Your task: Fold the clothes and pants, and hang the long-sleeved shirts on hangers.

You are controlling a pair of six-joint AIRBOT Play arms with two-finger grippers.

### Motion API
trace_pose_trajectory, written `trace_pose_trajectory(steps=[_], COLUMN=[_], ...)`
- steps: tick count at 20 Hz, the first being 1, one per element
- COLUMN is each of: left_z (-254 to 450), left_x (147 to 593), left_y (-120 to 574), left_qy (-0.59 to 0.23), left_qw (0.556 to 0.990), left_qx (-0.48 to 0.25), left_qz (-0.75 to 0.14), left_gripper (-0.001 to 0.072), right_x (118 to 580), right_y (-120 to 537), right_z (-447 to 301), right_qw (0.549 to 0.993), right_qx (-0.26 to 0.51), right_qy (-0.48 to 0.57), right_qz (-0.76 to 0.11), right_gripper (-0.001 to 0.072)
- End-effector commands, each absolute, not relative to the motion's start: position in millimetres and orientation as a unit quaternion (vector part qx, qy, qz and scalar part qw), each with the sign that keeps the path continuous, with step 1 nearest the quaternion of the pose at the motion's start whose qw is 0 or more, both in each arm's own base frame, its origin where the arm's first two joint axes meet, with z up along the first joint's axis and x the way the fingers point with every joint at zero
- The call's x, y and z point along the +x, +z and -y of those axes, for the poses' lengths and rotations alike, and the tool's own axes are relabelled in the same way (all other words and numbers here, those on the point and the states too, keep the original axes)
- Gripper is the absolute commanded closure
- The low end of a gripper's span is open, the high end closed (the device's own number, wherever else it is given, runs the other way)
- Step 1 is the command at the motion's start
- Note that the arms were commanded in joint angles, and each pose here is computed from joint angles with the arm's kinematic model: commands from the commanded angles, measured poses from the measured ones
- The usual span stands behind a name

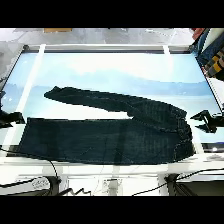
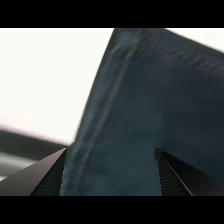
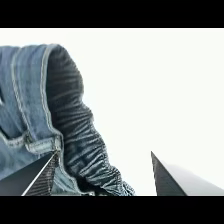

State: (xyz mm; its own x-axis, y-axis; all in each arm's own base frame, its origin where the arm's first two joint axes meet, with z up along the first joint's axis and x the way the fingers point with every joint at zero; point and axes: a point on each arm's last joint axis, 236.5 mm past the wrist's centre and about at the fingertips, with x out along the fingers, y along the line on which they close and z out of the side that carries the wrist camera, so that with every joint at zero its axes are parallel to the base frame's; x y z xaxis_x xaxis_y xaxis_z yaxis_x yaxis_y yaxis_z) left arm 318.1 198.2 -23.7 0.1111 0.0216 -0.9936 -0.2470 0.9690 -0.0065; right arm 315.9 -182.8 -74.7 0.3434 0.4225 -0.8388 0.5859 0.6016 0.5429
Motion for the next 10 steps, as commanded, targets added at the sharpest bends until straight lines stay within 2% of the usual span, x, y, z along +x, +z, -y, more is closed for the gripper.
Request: trace_pose_trajectory(steps=[1, 7, 8, 9, 10], left_z=[-174, -153, -151, -149, -147], left_x=[351, 382, 384, 387, 390], left_y=[-18, -6, -6, -5, -5], left_qy=[0.054, 0.029, 0.028, 0.027, 0.025], left_qw=[0.778, 0.807, 0.809, 0.811, 0.814], left_qx=[-0.136, -0.184, -0.181, -0.177, -0.174], left_qz=[-0.611, -0.561, -0.559, -0.557, -0.554], left_gripper=[0.0063, 0.0064, 0.0063, 0.0063, 0.0064], right_x=[311, 314, 315, 318, 322], right_y=[-88, -96, -95, -96, -97], right_z=[164, 115, 106, 99, 94], right_qw=[0.680, 0.676, 0.674, 0.674, 0.676], right_qx=[0.446, 0.385, 0.373, 0.363, 0.355], right_qy=[0.015, 0.129, 0.147, 0.154, 0.158], right_qz=[-0.582, -0.615, -0.620, -0.624, -0.626], right_gripper=[0.0038, 0.0042, 0.0184, 0.0415, 0.0529])
